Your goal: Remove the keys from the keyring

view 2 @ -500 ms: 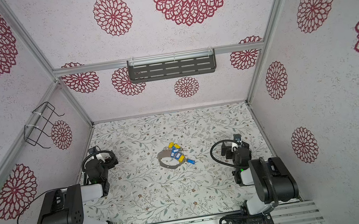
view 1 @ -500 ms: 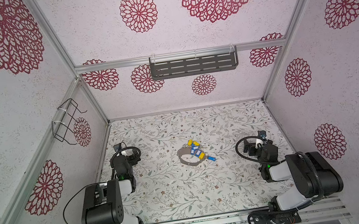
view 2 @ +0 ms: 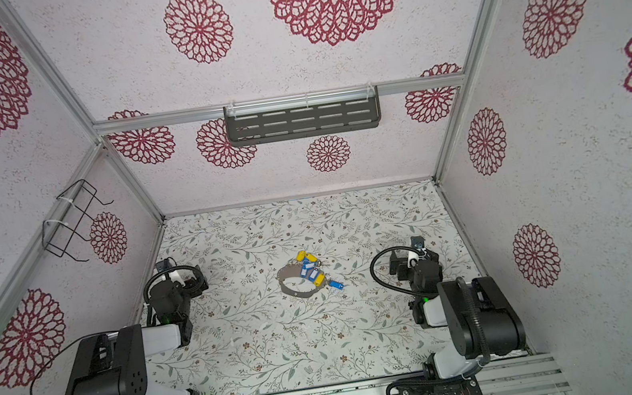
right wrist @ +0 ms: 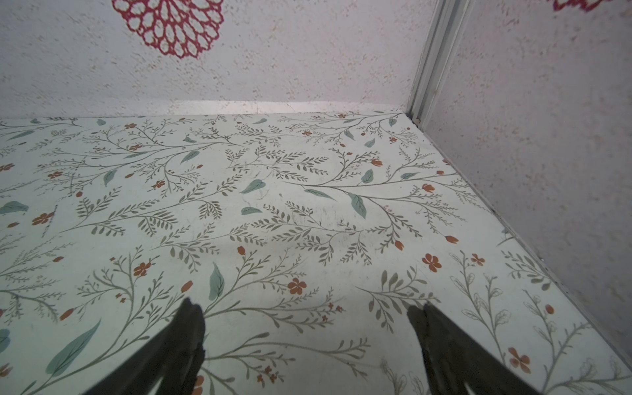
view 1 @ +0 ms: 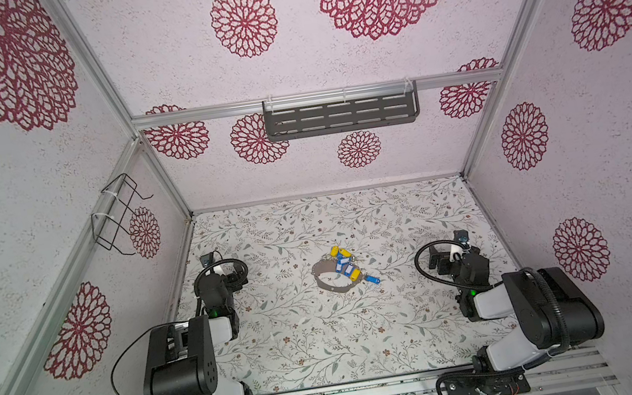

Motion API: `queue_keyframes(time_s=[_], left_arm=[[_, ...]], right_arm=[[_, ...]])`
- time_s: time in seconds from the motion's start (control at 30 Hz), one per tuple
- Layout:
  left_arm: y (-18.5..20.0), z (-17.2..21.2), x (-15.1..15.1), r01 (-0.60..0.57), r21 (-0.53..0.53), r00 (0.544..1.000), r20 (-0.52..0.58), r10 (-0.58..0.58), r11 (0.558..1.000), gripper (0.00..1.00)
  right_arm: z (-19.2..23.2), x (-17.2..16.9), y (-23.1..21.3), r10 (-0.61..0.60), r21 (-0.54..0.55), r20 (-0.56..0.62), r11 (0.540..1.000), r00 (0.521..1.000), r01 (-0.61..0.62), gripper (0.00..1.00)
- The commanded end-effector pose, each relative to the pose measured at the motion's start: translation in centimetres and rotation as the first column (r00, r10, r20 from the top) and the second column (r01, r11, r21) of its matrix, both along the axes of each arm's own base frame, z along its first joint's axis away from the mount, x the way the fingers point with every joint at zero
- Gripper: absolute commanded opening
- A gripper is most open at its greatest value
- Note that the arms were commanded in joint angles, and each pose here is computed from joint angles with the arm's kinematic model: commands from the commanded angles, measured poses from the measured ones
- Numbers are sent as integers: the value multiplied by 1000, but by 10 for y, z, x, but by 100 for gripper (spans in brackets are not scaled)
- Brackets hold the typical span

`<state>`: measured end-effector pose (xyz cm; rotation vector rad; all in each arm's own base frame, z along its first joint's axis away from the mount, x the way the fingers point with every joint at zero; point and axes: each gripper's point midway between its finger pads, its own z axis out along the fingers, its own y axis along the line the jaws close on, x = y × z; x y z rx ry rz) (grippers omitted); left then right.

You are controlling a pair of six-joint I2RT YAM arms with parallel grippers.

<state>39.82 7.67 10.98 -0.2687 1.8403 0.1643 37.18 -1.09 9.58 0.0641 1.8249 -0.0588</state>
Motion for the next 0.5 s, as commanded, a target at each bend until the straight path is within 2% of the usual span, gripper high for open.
queue_keyframes(time_s=[0.0, 0.47], left_arm=[[1, 10, 7, 6, 3, 999, 35, -6, 1000, 97], [2, 10, 6, 5, 3, 999, 37, -5, 1000, 97]], right_arm=[[17, 8, -2, -8, -10, 58, 1000, 998, 8, 99], [17, 8, -6, -33, -4, 57, 999, 998, 34, 99]])
